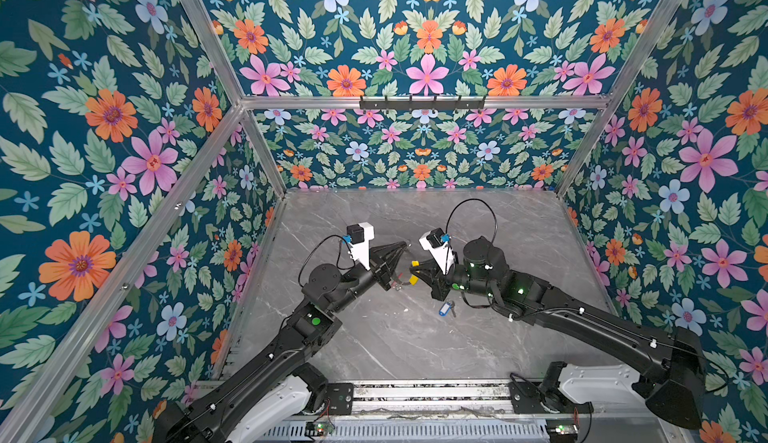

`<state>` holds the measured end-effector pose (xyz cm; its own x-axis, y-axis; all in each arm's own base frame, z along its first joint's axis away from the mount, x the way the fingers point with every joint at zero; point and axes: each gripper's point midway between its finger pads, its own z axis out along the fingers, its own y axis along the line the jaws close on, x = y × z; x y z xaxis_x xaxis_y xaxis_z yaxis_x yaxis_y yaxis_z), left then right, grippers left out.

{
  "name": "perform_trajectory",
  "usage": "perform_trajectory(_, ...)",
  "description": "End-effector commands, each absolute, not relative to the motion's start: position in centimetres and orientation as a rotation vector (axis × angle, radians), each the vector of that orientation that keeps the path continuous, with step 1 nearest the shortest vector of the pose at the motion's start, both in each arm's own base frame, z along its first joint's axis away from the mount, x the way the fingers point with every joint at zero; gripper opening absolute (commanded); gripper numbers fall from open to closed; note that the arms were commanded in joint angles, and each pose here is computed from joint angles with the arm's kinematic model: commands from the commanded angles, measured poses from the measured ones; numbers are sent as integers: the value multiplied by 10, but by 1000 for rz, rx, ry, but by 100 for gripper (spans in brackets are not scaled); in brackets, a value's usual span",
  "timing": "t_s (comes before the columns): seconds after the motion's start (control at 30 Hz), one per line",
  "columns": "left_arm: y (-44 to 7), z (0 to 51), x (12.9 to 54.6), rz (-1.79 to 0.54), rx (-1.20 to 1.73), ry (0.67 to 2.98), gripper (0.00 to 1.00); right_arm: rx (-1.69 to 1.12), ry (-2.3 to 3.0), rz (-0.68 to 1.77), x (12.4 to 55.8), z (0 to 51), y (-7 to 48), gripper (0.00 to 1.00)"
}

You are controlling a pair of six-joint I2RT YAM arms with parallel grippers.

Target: Remove the keys from the keyring

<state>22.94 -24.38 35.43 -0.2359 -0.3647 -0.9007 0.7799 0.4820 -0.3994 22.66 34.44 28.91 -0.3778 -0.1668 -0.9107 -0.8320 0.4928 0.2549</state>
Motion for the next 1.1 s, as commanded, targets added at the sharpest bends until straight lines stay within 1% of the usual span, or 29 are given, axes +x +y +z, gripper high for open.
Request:
perform_trajectory(0.0, -241, 363, 221, -1099, 426, 1419, 34, -804, 1843, 962, 225, 299, 334, 0)
perform_trajectory(0.03, -239, 365, 218, -1091, 438, 1415, 41, -804, 1845, 967, 223, 301, 330, 0)
perform_trajectory(0.1, -236, 365, 213, -1077, 462, 1423, 50, -805, 1861, 994, 217, 303, 317, 0)
perform_trajectory(0.2, -238, 356, 206, -1081, 508, 1472, 56, -817, 1854, 1057, 206, 310, 299, 0)
perform_trajectory(0.33, -251, 342, 196, -1191, 578, 1531, 59, -873, 1805, 1187, 189, 323, 285, 0)
perform_trajectory(0.43, -258, 342, 187, -1284, 640, 1539, 61, -897, 1772, 1267, 182, 329, 281, 0)
perform_trajectory(0.5, -261, 343, 184, -1316, 665, 1544, 63, -924, 1750, 1307, 176, 331, 281, 0)
perform_trajectory(0.63, -265, 343, 184, -1338, 684, 1562, 63, -952, 1730, 1341, 169, 334, 282, 0)
perform_trajectory(0.67, -267, 345, 180, -1365, 705, 1548, 62, -952, 1728, 1341, 169, 334, 282, 0)
perform_trajectory(0.77, -275, 348, 171, -1461, 760, 1526, 54, -960, 1725, 1339, 170, 335, 283, 0)
perform_trajectory(0.83, -280, 345, 170, -1496, 789, 1543, 43, -957, 1726, 1325, 173, 336, 284, 0)
perform_trajectory(0.93, -284, 342, 172, -1516, 793, 1567, 29, -959, 1731, 1316, 177, 335, 286, 0)
perform_trajectory(1.07, -285, 346, 169, -1554, 794, 1542, 16, -949, 1756, 1293, 186, 331, 288, 0)
